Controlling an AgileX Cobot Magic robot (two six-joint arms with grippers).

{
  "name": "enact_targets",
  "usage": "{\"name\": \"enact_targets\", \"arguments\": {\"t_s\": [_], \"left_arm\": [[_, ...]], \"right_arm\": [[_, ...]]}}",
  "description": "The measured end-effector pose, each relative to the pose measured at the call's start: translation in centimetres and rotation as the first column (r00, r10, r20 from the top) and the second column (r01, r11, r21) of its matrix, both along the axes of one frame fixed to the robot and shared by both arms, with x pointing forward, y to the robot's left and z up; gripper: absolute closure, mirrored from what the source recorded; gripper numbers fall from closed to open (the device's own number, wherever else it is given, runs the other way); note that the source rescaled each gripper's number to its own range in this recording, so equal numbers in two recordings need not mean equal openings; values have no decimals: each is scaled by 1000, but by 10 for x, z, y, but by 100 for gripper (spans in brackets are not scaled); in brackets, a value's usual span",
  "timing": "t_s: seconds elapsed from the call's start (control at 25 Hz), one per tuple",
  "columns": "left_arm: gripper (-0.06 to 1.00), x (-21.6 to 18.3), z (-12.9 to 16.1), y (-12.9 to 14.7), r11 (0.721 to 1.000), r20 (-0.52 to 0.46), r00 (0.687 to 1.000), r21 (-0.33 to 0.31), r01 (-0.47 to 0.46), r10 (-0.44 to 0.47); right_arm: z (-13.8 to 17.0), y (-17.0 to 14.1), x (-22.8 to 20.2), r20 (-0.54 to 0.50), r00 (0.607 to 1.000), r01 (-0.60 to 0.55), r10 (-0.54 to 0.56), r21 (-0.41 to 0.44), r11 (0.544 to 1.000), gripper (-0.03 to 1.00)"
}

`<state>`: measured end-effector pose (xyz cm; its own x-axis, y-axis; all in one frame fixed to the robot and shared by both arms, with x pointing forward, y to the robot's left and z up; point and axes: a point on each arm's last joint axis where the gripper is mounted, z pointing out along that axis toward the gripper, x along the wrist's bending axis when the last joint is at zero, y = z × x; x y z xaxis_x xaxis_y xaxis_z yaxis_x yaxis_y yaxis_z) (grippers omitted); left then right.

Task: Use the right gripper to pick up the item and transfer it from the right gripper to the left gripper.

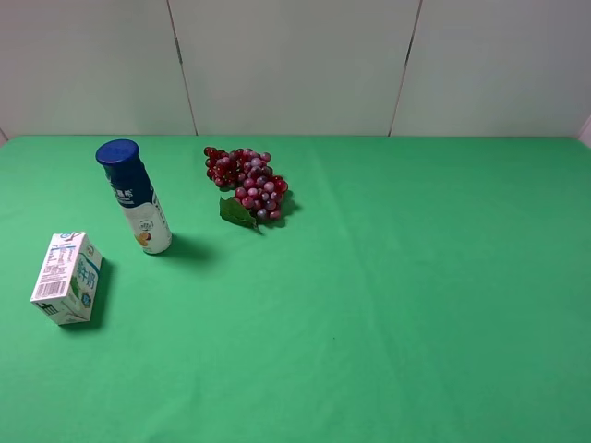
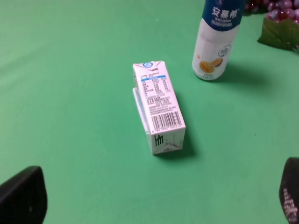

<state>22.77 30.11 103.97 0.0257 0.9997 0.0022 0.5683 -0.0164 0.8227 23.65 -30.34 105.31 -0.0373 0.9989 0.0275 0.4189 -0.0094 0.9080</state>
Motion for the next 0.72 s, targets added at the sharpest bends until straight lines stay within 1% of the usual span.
{"name": "enact_targets", "arguments": {"t_s": [0.16,0.72], "left_arm": [[-6,0,0,1,1000,2,1000,-2,26,-26],[-6,0,0,1,1000,2,1000,-2,27,-27]], "right_arm": [[0,0,0,0,1000,0,0,0,1000,-3],[0,0,0,0,1000,0,0,0,1000,-3]]}}
